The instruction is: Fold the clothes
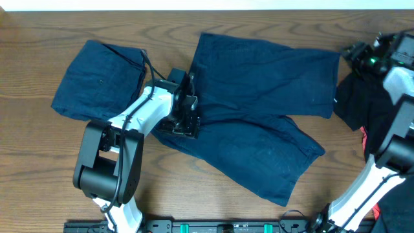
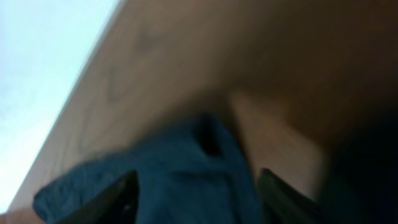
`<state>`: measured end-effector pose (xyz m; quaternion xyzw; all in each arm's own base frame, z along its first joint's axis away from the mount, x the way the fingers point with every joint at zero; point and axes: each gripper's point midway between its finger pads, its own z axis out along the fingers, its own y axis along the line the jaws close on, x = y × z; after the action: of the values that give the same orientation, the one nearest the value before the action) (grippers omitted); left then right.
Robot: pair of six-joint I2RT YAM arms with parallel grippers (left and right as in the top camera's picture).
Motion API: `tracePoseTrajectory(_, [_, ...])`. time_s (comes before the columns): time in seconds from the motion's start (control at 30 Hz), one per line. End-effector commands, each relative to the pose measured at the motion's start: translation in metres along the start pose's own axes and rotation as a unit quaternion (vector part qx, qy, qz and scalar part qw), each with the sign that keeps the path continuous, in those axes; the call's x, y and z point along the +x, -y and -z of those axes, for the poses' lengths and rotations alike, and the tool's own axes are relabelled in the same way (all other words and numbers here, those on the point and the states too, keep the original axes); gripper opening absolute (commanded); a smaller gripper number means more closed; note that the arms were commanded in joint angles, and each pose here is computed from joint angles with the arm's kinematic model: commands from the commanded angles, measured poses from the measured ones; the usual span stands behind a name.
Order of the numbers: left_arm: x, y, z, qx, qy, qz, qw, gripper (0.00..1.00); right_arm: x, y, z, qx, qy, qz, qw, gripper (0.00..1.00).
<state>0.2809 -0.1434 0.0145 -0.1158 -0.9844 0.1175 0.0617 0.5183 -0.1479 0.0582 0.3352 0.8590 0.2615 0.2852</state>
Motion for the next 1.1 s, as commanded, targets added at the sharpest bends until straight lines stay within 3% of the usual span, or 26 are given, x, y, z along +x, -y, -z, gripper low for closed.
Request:
tracePoseTrajectory(0.0, [-0.015, 0.008, 0.025, 0.004, 0.029, -0.009, 1.000, 0.69, -0.005, -0.015, 0.040, 0.006, 0.001, 0.034, 0.999, 0.43])
tracePoseTrajectory(0.13, [-0.031, 0.019, 0.057, 0.011, 0.069, -0.020, 0.997, 0.68, 0.040, -0.012, 0.040, 0.029, -0.080, 0.007, 0.996, 0.15])
tracePoseTrajectory(0.23, [-0.040, 0.029, 0.085, 0.018, 0.093, -0.029, 0.995, 0.68, 0.076, -0.020, 0.036, 0.037, -0.139, 0.034, 0.989, 0.04])
tracePoseTrajectory(0.53, [-0.086, 0.044, 0.127, 0.019, 0.195, -0.093, 0.976, 0.69, 0.146, 0.012, 0.035, 0.212, -0.212, 0.016, 0.954, 0.01])
tracePoseTrajectory(0.83, [-0.103, 0.060, 0.136, 0.051, 0.234, -0.120, 0.964, 0.67, 0.182, 0.098, 0.063, 0.448, -0.174, 0.004, 0.877, 0.01])
tracePoseTrajectory(1.07, [-0.144, 0.063, 0.130, 0.055, 0.287, -0.142, 0.946, 0.67, 0.202, 0.114, 0.074, 0.465, -0.208, 0.015, 0.860, 0.01])
